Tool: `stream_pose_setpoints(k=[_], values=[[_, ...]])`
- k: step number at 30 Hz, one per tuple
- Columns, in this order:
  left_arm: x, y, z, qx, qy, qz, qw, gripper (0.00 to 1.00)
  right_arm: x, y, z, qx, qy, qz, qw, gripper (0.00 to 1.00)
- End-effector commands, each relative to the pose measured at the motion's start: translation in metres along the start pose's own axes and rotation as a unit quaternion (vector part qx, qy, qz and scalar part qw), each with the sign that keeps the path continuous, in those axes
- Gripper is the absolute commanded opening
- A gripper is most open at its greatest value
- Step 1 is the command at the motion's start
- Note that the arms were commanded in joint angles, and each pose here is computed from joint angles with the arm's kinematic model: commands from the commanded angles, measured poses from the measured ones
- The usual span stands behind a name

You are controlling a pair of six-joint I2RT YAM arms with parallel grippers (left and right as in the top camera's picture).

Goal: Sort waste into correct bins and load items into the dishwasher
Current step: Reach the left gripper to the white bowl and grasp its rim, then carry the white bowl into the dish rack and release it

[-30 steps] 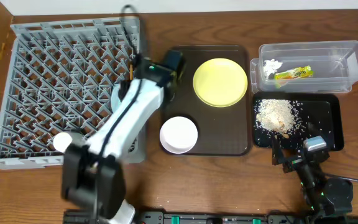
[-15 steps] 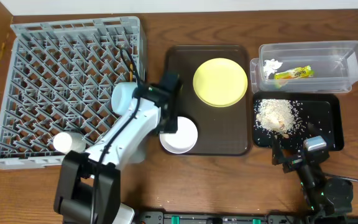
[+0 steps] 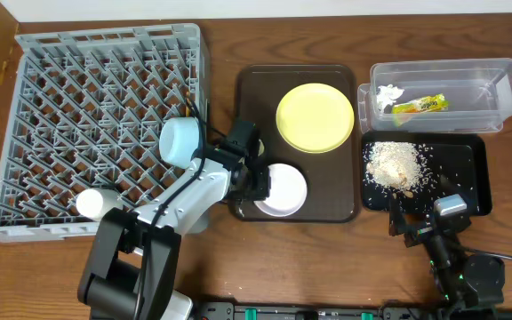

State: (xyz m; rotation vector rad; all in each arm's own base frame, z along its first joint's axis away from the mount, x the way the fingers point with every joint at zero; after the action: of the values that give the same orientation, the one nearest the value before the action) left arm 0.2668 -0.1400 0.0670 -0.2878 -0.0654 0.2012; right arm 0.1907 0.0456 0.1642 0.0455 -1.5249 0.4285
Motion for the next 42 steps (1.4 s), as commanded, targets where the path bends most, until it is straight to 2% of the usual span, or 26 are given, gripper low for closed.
stream_pose_setpoints(k=[1, 5, 6, 7, 10, 12, 15, 16, 17, 19, 20, 23, 25, 31, 35, 42], values=[[-0.001, 0.004, -0.005, 0.004, 0.001, -0.006, 1.000, 0.22, -0.002, -0.004, 0.000, -0.010, 0.002, 0.003, 1.000, 0.99], [-0.007, 0.010, -0.022, 0.011, 0.011, -0.005, 1.000, 0.22, -0.002, -0.004, 0.000, -0.010, 0.002, 0.003, 1.000, 0.99], [-0.009, 0.012, -0.026, 0.012, 0.019, -0.004, 1.000, 0.12, -0.002, -0.004, 0.000, -0.010, 0.002, 0.003, 1.000, 0.99], [-0.009, 0.012, -0.026, 0.012, 0.020, -0.003, 1.000, 0.08, -0.002, -0.004, 0.000, -0.010, 0.002, 0.003, 1.000, 0.99], [-0.003, 0.009, -0.013, 0.007, 0.010, 0.001, 1.000, 0.08, -0.002, -0.004, 0.000, -0.010, 0.002, 0.003, 1.000, 0.99], [0.008, 0.007, 0.017, 0.030, -0.025, 0.000, 0.999, 0.08, -0.002, -0.004, 0.000, -0.010, 0.002, 0.003, 1.000, 0.99], [0.030, 0.020, 0.090, 0.138, -0.154, 0.000, 0.978, 0.07, -0.002, -0.004, 0.000, -0.010, 0.002, 0.003, 1.000, 0.99], [0.038, 0.030, 0.118, 0.185, -0.214, 0.005, 0.959, 0.07, -0.002, -0.004, 0.000, -0.010, 0.002, 0.003, 1.000, 0.99], [0.045, 0.042, 0.154, 0.242, -0.293, 0.016, 0.925, 0.07, -0.002, -0.004, 0.000, -0.010, 0.002, 0.003, 1.000, 0.99], [0.049, 0.058, 0.194, 0.310, -0.381, 0.038, 0.870, 0.07, -0.002, -0.004, 0.000, -0.010, 0.002, 0.003, 1.000, 0.99], [0.049, 0.065, 0.217, 0.350, -0.429, 0.053, 0.831, 0.07, -0.002, -0.004, 0.000, -0.010, 0.002, 0.003, 1.000, 0.99], [0.055, 0.075, 0.255, 0.438, -0.489, 0.058, 0.752, 0.08, -0.002, -0.004, 0.000, -0.010, 0.002, 0.003, 1.000, 0.99], [0.064, 0.083, 0.259, 0.482, -0.482, 0.050, 0.730, 0.07, -0.002, -0.004, 0.000, -0.010, 0.002, 0.003, 1.000, 0.99], [0.098, 0.132, 0.225, 0.575, -0.392, 0.066, 0.715, 0.07, -0.002, -0.004, 0.000, -0.010, 0.002, 0.003, 1.000, 0.99], [0.108, 0.147, 0.212, 0.626, -0.367, 0.072, 0.684, 0.07, -0.002, -0.004, 0.000, -0.010, 0.002, 0.003, 1.000, 0.99], [0.119, 0.171, 0.199, 0.646, -0.342, 0.092, 0.676, 0.07, -0.002, -0.004, 0.000, -0.010, 0.002, 0.003, 1.000, 0.99]])
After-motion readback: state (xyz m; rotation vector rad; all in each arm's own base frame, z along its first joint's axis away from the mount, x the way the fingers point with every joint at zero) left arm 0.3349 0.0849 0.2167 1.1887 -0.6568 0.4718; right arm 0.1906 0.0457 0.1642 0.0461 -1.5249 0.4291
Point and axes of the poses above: each gripper's point midway between its finger pads, its own z axis back along the fingers, its own y axis along the line the jaws close on, x = y × z, the point moved 5 cm from there along z, back along the fingers, and after that the axes turned 12 degrees about z, right-handed, at the moved point
